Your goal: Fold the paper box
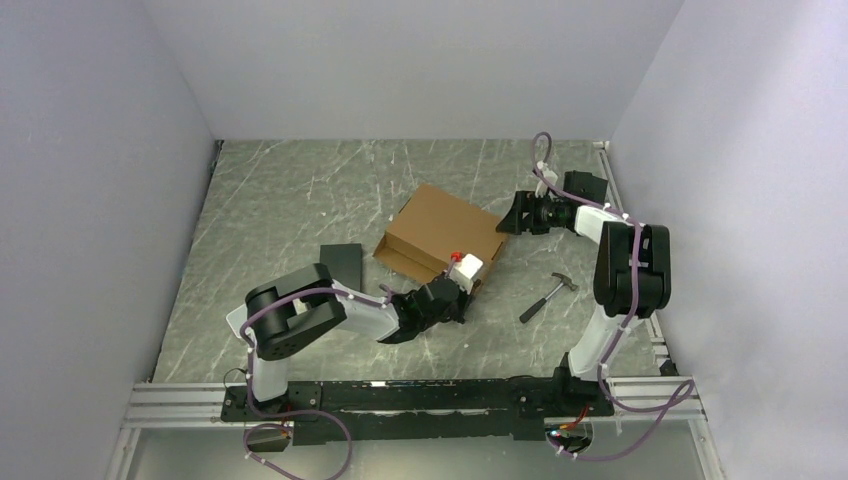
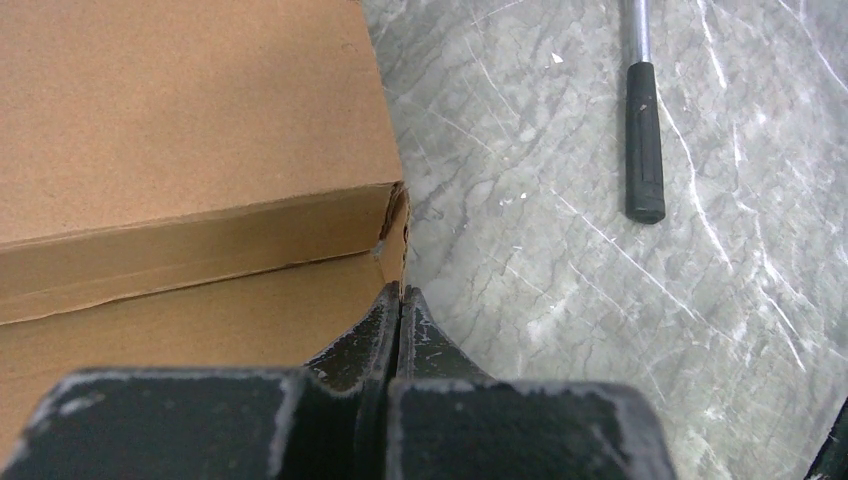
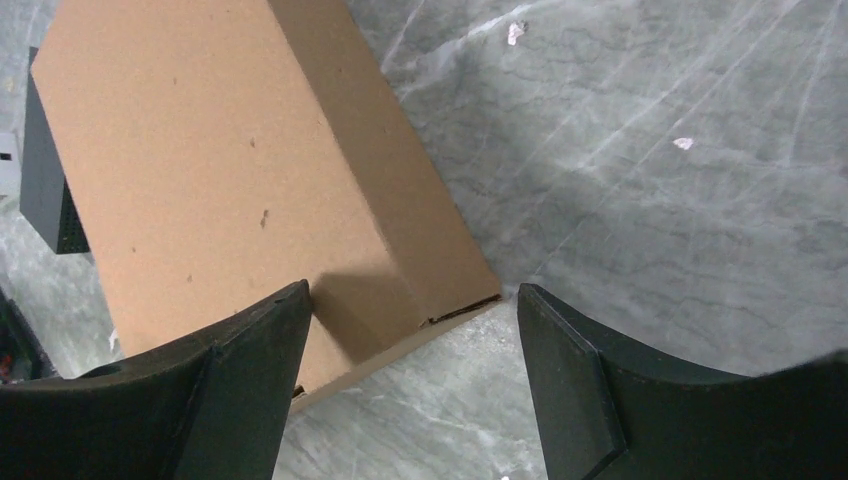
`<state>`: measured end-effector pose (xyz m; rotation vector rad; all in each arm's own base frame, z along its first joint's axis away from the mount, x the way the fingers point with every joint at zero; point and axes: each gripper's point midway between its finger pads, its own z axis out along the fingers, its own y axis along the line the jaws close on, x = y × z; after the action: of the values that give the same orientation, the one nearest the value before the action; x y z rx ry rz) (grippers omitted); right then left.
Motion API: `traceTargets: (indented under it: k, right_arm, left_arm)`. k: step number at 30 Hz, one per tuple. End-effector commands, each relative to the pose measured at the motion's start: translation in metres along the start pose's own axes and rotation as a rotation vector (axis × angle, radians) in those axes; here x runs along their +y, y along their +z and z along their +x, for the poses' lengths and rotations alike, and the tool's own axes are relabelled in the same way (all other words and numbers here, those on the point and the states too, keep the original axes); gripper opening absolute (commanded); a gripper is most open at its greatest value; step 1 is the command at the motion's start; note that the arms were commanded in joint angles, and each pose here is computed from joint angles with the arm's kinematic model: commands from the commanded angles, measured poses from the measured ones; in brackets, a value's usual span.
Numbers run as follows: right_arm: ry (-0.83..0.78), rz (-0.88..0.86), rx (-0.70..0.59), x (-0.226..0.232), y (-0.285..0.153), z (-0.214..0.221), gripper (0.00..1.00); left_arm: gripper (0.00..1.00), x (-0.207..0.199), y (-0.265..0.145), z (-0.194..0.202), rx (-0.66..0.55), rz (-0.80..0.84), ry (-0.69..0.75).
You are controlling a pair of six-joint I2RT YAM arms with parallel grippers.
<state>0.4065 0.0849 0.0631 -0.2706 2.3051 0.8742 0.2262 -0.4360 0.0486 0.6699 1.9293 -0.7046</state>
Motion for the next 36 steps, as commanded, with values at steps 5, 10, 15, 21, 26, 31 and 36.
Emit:
traceTargets:
  k: [5, 10, 15, 21, 26, 31, 36]
  right_arm:
    - [0.006, 0.044, 0.027, -0.009, 0.008, 0.0, 0.75]
    - [0.019, 0.081, 0.058, -0.019, 0.011, 0.009, 0.72]
    - [0.024, 0.096, 0.062, -0.022, 0.011, 0.01, 0.72]
    - [0.03, 0.112, 0.076, -0.026, 0.013, 0.014, 0.72]
    - [0.035, 0.124, 0.09, -0.03, 0.014, 0.017, 0.72]
    - [0.037, 0.127, 0.093, -0.031, 0.015, 0.017, 0.72]
    - [0.038, 0.128, 0.1, -0.031, 0.016, 0.019, 0.72]
  left_arm:
    - [0.0, -0.001, -0.008, -0.005, -0.024, 0.035, -0.11]
    - [0.0, 0.003, -0.011, -0.006, -0.042, 0.043, -0.161]
    - [0.0, 0.003, -0.012, -0.005, -0.044, 0.044, -0.188]
    - [0.0, 0.004, -0.011, -0.001, -0.041, 0.045, -0.207]
    - [0.0, 0.004, -0.011, 0.003, -0.043, 0.048, -0.225]
    - [0.0, 0.007, -0.011, 0.005, -0.044, 0.033, -0.229]
    - [0.0, 0.014, -0.01, 0.007, -0.039, -0.007, -0.226]
